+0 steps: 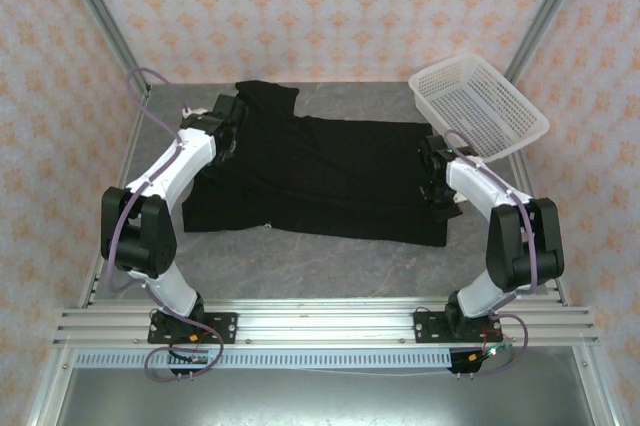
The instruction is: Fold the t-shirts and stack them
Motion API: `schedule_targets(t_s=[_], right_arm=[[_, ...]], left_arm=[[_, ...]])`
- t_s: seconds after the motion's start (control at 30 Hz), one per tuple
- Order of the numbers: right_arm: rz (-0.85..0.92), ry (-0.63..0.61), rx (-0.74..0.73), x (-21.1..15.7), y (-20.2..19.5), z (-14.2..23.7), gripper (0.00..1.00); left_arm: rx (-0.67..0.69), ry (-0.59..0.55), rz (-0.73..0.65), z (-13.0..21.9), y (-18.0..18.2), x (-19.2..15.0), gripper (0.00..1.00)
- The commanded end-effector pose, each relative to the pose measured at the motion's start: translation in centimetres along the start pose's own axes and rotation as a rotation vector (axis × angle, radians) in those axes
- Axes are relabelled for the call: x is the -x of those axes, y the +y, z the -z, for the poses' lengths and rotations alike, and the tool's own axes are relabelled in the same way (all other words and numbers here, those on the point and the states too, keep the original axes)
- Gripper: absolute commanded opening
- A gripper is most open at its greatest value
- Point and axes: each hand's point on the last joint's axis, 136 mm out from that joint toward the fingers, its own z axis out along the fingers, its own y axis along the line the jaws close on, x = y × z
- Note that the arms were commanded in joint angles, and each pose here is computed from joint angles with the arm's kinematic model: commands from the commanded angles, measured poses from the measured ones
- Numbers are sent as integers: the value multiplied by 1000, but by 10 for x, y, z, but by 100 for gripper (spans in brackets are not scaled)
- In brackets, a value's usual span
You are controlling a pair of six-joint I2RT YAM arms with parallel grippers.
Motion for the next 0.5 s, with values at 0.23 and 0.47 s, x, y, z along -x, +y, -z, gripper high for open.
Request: schedule_targets(t_s=[0.23, 0.47], right_arm=[[23, -42, -19, 10, 17, -7, 0], [37, -34, -22, 8, 23, -14, 0]], left_arm=[[-17, -42, -36, -10, -21, 35, 0], [-122, -18, -89, -17, -61, 41, 0]])
